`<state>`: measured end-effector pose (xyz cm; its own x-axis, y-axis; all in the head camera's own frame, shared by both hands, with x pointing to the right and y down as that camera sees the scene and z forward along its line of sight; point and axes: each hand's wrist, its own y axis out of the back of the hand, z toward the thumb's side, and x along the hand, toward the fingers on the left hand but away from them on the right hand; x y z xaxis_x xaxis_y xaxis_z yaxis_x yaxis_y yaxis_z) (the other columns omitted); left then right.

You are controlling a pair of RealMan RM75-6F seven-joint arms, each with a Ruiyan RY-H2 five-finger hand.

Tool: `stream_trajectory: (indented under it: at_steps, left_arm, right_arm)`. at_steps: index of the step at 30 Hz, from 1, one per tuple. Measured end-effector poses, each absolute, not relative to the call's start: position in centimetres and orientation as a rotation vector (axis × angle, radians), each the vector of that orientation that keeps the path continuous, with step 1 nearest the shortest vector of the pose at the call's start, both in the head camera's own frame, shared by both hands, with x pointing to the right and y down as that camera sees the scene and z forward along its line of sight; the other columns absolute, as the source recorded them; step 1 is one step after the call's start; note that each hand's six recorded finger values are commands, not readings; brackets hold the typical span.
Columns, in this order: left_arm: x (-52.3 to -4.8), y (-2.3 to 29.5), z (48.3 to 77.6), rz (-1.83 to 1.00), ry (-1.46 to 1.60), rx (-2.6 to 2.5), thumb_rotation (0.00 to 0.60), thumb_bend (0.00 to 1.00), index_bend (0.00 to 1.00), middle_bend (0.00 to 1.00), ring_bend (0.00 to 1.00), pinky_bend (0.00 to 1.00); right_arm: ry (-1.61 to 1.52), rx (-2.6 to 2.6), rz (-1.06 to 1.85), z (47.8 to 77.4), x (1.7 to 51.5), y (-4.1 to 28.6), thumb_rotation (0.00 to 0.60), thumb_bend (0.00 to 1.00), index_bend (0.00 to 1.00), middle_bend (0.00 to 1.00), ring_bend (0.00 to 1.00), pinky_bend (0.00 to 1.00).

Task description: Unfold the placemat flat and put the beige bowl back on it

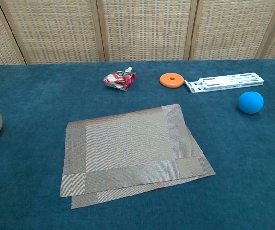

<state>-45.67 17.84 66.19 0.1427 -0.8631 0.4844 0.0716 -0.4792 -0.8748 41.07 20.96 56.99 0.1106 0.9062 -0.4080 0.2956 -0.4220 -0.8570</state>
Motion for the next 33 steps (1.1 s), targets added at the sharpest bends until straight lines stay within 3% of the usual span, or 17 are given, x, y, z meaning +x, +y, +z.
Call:
stream_trajectory:
  at_steps: [11, 17, 24, 33]
  left_arm:
    - [-38.4, 20.1, 64.1, -1.294, 0.718, -1.684, 0.6, 0.19, 0.45, 0.0, 0.0, 0.0]
    - [-34.0, 22.2, 65.3, -1.229, 0.62, -1.753, 0.6, 0.3, 0.45, 0.0, 0.0, 0.0]
    - [-29.8, 24.5, 66.8, -1.172, 0.507, -1.807, 0.6, 0.28, 0.4, 0.0, 0.0, 0.0]
    - [-25.2, 26.5, 67.8, -1.097, 0.466, -1.857, 0.6, 0.28, 0.42, 0.0, 0.0, 0.0]
  right_arm:
    - [-1.185, -1.802, 1.323, 56.9, 41.3, 20.8, 0.6, 0.07, 0.06, 0.0, 0.0, 0.0]
    - [-1.195, -1.806, 1.319, 56.8, 41.4, 20.7, 0.6, 0.07, 0.06, 0.0, 0.0, 0.0]
    - [-1.2, -1.811, 1.318, 56.7, 41.6, 20.7, 0.6, 0.07, 0.06, 0.0, 0.0, 0.0]
    - [-1.192, -1.818, 1.317, 56.8, 41.5, 20.7, 0.6, 0.07, 0.06, 0.0, 0.0, 0.0]
